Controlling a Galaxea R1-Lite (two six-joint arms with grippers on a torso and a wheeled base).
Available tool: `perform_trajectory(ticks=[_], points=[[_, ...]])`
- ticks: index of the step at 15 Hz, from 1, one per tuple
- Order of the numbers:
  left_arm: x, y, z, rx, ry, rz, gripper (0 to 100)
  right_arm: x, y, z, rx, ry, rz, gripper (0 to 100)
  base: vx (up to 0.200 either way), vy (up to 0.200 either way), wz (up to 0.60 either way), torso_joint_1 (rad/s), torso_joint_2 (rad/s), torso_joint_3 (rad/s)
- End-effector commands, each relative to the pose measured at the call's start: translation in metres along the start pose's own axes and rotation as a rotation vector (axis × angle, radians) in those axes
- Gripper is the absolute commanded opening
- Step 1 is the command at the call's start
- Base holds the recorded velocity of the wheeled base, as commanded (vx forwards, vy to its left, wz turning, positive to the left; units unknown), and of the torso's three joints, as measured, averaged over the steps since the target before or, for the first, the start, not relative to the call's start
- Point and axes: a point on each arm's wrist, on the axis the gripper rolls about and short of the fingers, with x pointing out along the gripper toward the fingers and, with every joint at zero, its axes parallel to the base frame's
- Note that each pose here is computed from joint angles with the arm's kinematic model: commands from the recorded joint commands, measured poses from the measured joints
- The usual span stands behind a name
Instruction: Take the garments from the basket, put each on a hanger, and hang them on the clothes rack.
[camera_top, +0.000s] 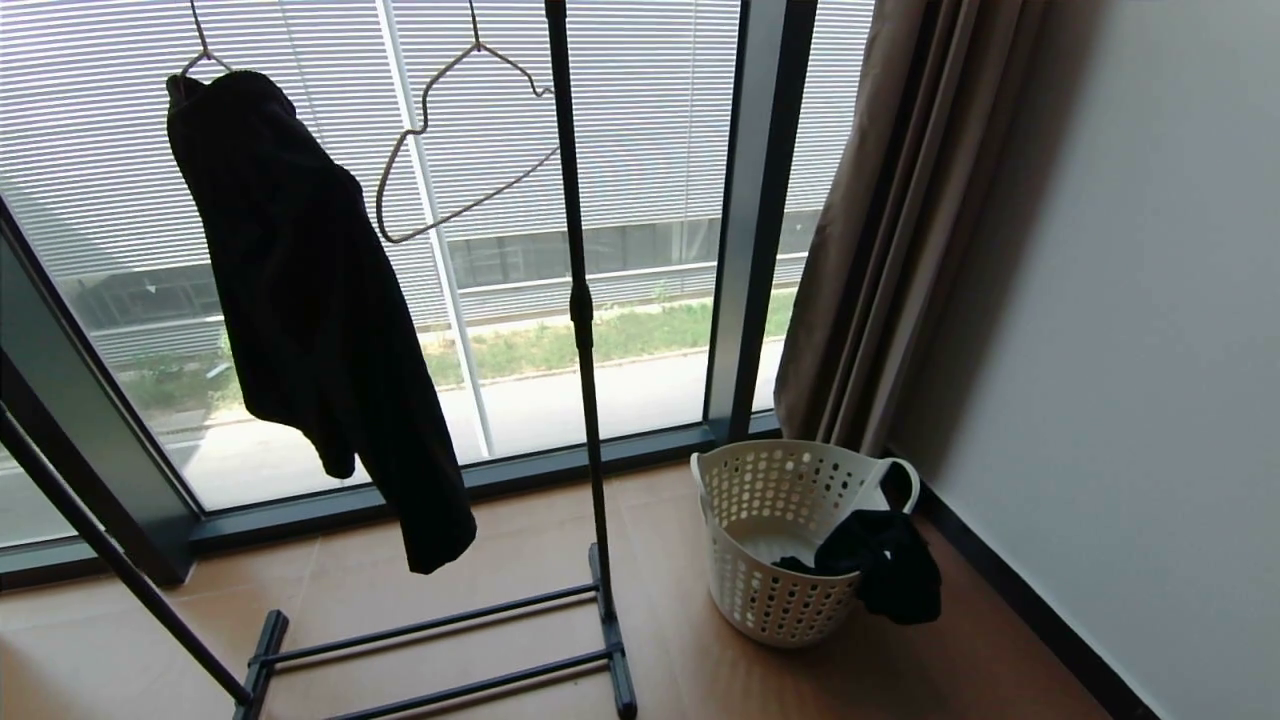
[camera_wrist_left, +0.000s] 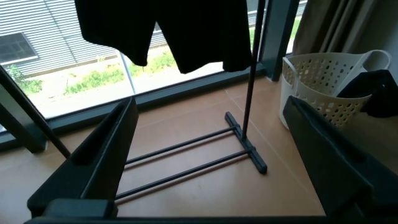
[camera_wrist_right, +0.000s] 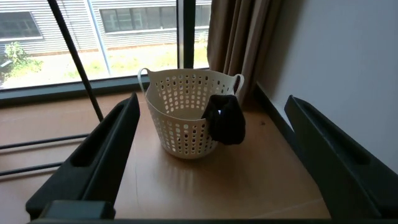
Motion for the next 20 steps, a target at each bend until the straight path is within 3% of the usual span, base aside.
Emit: perform_trajectory(ticks=[1, 7, 9, 15, 20], points=[[-0.0001, 0.0000, 0.0003, 0.000, -0.001, 0.000, 100, 0.0002, 0.0000, 0.0001, 0.000, 0.002, 0.000, 100, 0.200, 0.000, 0.00, 0.002, 0.00, 0.002], [-0.0001, 0.0000, 0.0003, 0.001, -0.001, -0.004, 100, 0.0002, 0.0000, 0.0001, 0.000, 0.002, 0.000, 100, 0.200, 0.000, 0.00, 0.004, 0.00, 0.003], [-0.0001, 0.0000, 0.0003, 0.001, -0.001, -0.003, 100, 0.0002, 0.0000, 0.0001, 0.000, 0.002, 0.000, 100, 0.200, -0.200, 0.00, 0.000, 0.00, 0.002], [0.0001, -0.0001, 0.0000, -0.001, -0.001, -0.003, 100, 0.0000, 0.0000, 0.0000, 0.000, 0.001, 0.000, 100, 0.000, -0.200, 0.00, 0.006, 0.00, 0.000], [0.0001, 0.0000, 0.0000, -0.001, -0.001, -0.001, 100, 0.0002, 0.0000, 0.0002, 0.000, 0.001, 0.002, 100, 0.000, 0.000, 0.00, 0.000, 0.00, 0.000]])
